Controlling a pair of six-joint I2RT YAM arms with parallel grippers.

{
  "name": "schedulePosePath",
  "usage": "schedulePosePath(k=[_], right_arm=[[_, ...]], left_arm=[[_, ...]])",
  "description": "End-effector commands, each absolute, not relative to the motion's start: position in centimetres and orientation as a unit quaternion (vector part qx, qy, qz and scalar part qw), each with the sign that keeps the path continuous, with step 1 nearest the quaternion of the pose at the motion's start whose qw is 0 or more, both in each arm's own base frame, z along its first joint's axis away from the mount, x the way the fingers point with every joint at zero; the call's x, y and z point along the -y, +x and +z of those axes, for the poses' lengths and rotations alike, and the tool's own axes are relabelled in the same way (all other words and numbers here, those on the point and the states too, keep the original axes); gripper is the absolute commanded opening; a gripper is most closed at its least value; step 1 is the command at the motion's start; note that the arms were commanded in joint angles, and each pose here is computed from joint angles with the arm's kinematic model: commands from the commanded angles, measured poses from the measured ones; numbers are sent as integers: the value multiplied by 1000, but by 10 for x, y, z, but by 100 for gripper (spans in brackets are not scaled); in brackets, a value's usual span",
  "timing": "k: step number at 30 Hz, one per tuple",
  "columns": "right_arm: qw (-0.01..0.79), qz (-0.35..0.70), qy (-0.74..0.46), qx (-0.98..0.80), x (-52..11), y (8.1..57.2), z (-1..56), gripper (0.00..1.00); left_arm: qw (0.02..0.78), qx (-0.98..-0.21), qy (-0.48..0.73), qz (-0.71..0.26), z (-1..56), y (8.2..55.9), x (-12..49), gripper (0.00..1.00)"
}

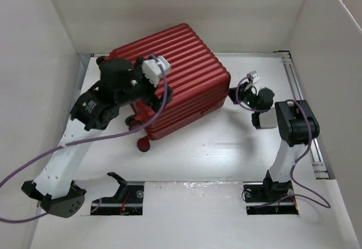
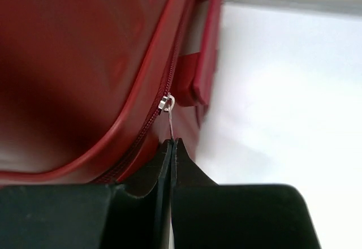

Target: Pack the luggage

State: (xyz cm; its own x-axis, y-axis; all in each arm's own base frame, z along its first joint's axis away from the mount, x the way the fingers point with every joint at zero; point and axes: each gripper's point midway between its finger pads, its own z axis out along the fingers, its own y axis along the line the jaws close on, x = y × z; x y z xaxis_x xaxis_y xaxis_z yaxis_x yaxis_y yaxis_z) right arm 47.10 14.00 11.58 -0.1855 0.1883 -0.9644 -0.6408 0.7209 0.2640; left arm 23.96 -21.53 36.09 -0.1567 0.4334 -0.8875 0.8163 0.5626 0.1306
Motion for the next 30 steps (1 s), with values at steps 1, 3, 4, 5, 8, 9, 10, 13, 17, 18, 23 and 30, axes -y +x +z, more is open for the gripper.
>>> schedulePosePath(k=[1, 3, 4, 5, 8, 9, 10, 13, 17, 18, 23, 30], right_arm=[[640, 457, -225, -575, -219, 376, 174, 0], [622, 467, -216, -591, -232, 332, 163, 0], [608, 479, -207, -599, -256, 310, 159, 0], [591, 482, -207, -612, -265, 286, 150, 0], [553, 510, -225, -619, -315, 230, 147, 0], [543, 512, -228, -625, -322, 217, 145, 0], [538, 512, -227, -631, -326, 209, 142, 0], [533, 482, -211, -662, -325, 209, 131, 0], [535, 410, -234, -701, -323, 232, 120, 0], [540, 390, -234, -708, -322, 239, 121, 0], [571, 281, -210, -742, -289, 289, 137, 0], [610, 172, -178, -753, -230, 362, 151, 0]], left_arm=[[493, -791, 336, -134, 350, 275, 180, 100], [476, -828, 283, -82, 331, 299, 146, 99], [461, -837, 282, -83, 322, 301, 139, 95], [452, -841, 279, -100, 318, 303, 134, 94], [451, -826, 317, -117, 319, 295, 139, 94], [444, -816, 348, -128, 317, 284, 151, 95], [435, -813, 369, -120, 310, 279, 155, 95], [391, -816, 415, -94, 283, 270, 162, 100], [343, -842, 416, -2, 231, 280, 138, 100], [342, -843, 415, 12, 227, 282, 136, 100], [294, -853, 426, 66, 187, 281, 116, 95], [247, -852, 454, 81, 147, 268, 104, 90]])
